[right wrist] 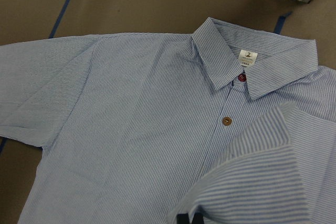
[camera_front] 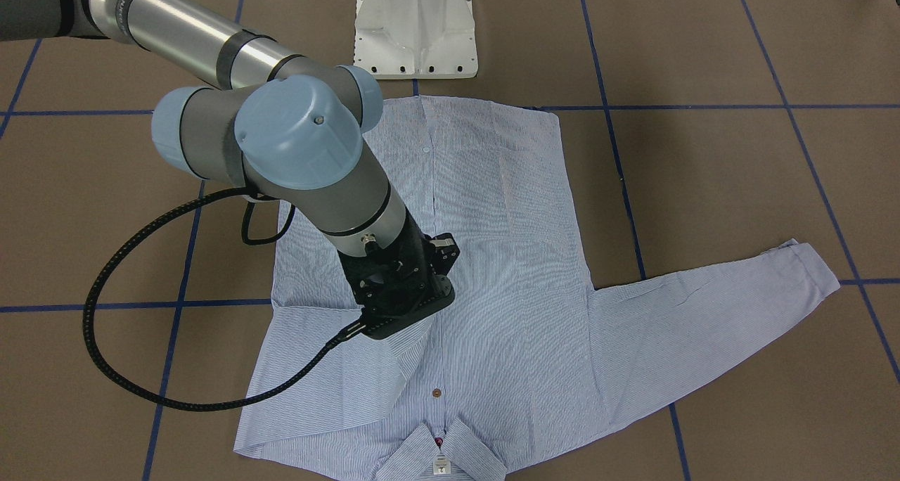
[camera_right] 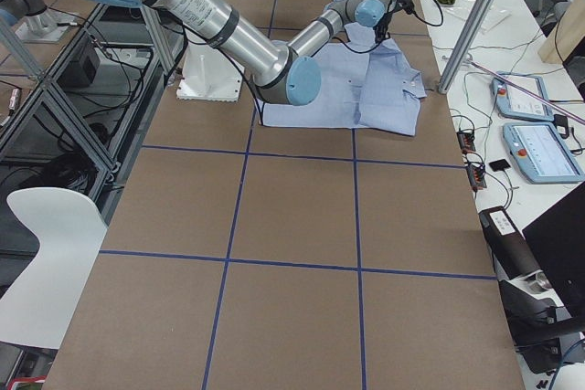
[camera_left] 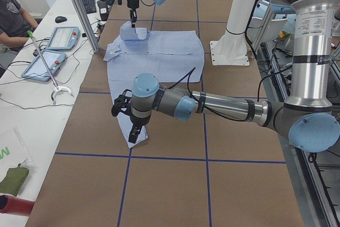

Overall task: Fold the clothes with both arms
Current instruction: 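Lift the cuff with the right gripper and carry it across the chest, then lay the sleeve across the chest below the collar and open the right gripper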

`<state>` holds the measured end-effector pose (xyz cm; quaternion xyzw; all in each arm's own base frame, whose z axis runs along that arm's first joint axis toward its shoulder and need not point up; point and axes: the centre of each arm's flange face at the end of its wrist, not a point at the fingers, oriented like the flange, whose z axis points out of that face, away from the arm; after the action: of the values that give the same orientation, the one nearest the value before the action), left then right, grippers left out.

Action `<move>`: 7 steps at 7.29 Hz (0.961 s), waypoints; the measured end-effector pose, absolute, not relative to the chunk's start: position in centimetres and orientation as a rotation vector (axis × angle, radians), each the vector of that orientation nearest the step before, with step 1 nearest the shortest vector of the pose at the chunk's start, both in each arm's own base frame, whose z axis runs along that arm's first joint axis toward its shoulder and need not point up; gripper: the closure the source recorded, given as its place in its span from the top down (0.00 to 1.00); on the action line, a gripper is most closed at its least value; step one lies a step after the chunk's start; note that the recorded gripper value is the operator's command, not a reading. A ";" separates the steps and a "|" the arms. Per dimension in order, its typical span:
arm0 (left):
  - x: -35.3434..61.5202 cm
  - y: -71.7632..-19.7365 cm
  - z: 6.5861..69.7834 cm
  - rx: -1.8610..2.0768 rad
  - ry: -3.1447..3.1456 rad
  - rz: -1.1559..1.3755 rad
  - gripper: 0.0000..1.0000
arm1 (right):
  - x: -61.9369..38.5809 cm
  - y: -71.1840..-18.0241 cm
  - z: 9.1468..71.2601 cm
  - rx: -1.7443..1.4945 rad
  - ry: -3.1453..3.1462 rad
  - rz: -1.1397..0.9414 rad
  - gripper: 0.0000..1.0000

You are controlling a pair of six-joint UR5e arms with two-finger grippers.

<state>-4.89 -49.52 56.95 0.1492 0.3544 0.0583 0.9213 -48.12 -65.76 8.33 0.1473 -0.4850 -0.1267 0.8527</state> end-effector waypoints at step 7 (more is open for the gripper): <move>-4.9 -49.6 57.4 0.298 0.728 0.116 0.99 | -54.5 -62.3 5.0 0.359 -1.031 -0.271 0.00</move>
<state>-4.89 -49.61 57.43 0.1451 0.3545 0.0566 0.9220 -54.47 -62.28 5.00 0.1701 -0.4887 -0.1283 0.8460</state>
